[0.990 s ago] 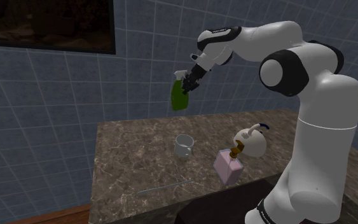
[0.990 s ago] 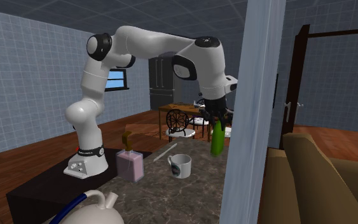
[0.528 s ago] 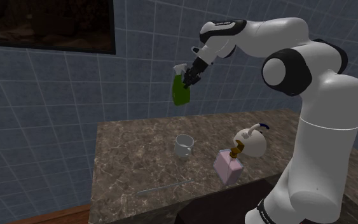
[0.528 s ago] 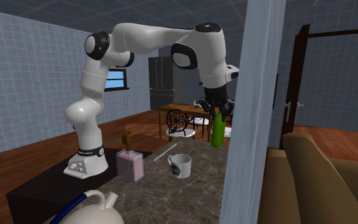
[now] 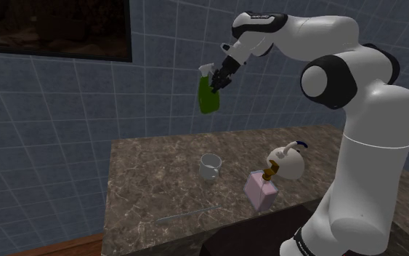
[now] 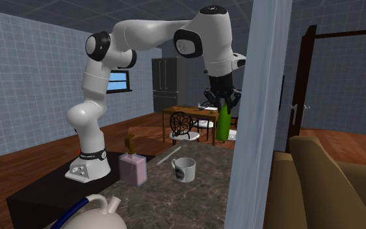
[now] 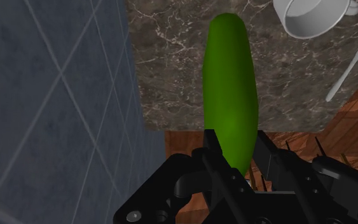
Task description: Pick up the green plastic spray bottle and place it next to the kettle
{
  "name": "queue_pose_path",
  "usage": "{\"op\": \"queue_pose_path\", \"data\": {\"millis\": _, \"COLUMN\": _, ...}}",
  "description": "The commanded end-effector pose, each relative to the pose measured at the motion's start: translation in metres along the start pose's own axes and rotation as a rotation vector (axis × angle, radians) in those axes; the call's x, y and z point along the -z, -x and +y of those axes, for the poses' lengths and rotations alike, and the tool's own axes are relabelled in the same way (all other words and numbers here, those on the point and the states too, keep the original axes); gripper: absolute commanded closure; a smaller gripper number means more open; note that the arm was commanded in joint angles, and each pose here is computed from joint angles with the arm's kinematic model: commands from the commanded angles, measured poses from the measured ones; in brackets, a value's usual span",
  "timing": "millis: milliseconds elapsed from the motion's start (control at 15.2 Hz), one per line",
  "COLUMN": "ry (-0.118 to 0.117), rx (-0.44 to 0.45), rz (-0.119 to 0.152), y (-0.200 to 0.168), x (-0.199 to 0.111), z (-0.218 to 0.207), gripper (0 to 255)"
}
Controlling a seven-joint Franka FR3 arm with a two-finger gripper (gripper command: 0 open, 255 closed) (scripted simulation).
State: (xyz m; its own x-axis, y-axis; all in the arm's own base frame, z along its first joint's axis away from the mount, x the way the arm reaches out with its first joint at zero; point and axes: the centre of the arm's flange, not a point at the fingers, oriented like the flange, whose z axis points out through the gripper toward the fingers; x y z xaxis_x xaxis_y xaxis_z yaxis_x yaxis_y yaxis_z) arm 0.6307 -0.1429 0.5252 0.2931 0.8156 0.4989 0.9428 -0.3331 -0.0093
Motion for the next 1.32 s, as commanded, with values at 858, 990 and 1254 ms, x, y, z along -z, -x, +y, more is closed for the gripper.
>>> {"op": "queue_pose_path", "data": {"millis": 858, "ry": 0.000, "rx": 0.000, "rz": 0.000, "y": -0.011, "x": 0.070, "z": -0.009, "gripper": 255}}
{"op": "queue_pose_path", "data": {"millis": 990, "ry": 0.000, "rx": 0.000, "rz": 0.000, "y": 0.010, "x": 0.083, "z": -0.016, "gripper": 255}}
{"op": "queue_pose_path", "data": {"millis": 1254, "ry": 0.000, "rx": 0.000, "rz": 0.000, "y": 0.054, "x": 0.109, "z": -0.031, "gripper": 255}}
